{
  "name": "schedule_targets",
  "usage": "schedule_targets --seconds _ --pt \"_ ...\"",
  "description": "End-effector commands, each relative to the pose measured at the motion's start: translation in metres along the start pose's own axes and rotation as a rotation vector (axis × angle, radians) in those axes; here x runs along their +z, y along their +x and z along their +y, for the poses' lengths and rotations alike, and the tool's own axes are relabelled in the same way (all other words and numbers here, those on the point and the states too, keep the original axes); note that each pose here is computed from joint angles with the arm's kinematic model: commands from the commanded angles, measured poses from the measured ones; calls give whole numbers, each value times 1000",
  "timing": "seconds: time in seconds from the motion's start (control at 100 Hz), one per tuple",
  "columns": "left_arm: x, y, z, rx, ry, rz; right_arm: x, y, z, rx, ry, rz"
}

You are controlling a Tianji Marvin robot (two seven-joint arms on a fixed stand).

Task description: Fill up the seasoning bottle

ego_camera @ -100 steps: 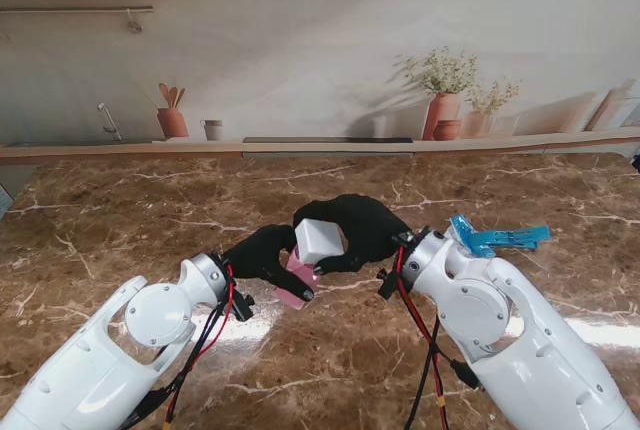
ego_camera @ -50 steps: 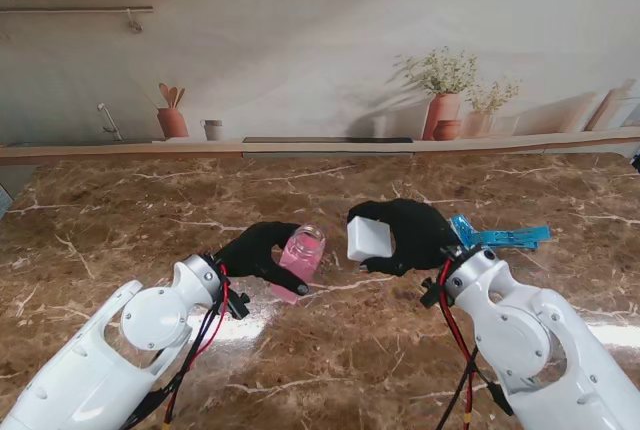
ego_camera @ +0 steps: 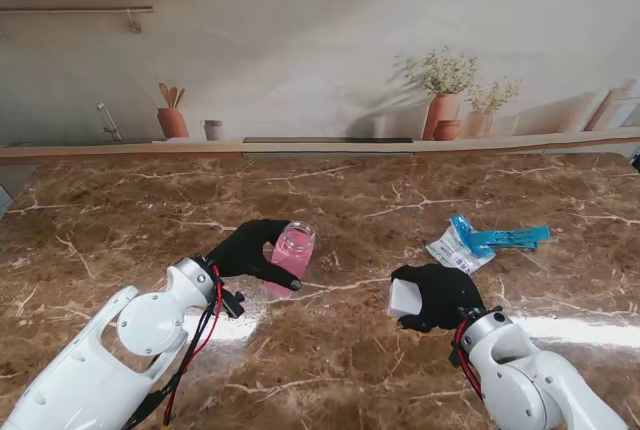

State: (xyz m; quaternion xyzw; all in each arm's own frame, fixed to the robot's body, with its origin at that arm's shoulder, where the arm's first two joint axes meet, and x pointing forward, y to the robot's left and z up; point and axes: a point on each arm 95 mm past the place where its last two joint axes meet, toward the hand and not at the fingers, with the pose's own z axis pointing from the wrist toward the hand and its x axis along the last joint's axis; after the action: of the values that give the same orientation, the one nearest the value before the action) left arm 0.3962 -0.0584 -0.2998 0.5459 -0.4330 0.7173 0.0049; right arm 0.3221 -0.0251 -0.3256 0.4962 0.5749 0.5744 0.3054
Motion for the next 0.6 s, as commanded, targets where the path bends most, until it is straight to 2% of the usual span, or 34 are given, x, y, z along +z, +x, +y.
schedule_targets --seconds 0.0,0.33,0.59 --pt "-1 -1 2 -5 8 1 -10 -11 -22 9 59 -47" --pt "-4 -3 0 5 36 0 -28 -35 -54 -35 112 -148" --pt "-4 -1 -2 14 47 1 -31 -43 -72 -28 100 -178"
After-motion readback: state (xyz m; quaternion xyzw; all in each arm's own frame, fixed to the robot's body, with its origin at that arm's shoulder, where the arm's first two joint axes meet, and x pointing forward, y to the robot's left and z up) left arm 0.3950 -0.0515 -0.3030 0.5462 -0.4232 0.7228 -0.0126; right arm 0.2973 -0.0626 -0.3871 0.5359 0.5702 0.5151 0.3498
